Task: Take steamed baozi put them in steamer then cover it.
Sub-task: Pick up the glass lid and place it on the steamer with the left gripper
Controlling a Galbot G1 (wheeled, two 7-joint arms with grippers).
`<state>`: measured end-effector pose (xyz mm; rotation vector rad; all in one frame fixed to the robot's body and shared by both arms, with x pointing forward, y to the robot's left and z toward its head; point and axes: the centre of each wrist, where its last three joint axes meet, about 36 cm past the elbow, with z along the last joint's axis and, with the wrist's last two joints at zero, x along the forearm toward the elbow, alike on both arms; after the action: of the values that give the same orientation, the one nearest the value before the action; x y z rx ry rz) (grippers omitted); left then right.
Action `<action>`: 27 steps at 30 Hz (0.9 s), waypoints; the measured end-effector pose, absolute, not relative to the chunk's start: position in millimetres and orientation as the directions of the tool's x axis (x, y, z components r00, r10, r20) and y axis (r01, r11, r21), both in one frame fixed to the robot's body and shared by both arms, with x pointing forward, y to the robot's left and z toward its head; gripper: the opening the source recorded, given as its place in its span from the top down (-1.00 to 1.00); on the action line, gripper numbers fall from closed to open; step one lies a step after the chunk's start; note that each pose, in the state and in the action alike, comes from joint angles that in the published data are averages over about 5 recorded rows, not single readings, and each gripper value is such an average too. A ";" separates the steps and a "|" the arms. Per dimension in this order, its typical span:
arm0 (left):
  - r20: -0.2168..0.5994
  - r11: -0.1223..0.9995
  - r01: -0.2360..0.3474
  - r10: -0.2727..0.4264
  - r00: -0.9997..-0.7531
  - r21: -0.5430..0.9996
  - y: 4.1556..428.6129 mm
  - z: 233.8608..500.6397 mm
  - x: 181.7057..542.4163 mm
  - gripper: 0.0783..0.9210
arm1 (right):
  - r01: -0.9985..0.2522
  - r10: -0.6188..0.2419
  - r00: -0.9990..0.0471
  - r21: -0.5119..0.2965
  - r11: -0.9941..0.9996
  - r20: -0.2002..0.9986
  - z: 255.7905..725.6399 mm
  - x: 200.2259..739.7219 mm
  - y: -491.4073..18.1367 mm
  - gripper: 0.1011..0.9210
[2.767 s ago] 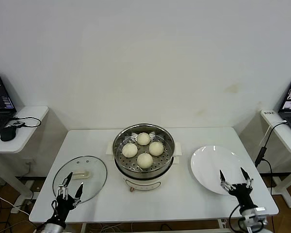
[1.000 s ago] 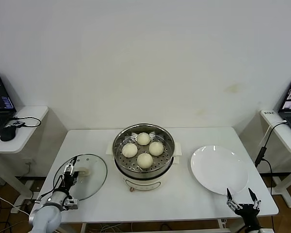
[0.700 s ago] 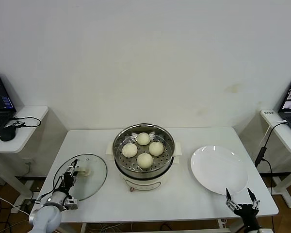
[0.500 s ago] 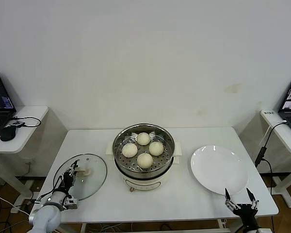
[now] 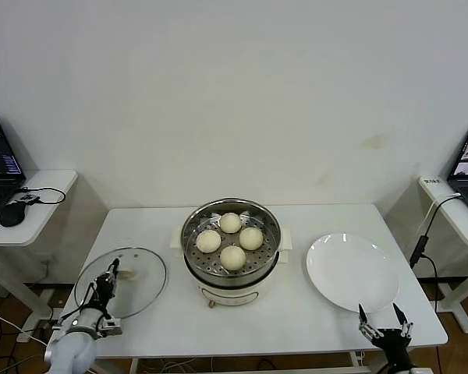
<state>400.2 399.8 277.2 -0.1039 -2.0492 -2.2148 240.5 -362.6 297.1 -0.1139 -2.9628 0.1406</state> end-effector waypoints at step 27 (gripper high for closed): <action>-0.066 0.022 -0.066 -0.003 -0.998 0.998 333.2 441.0 359.8 0.85 | -0.025 0.007 -0.986 -0.184 0.983 0.169 300.3 229.8 -327.8 -0.76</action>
<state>359.8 333.2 441.0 0.0769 -2.2765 -2.2278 229.8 -327.8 300.3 0.0133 -2.9592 0.2783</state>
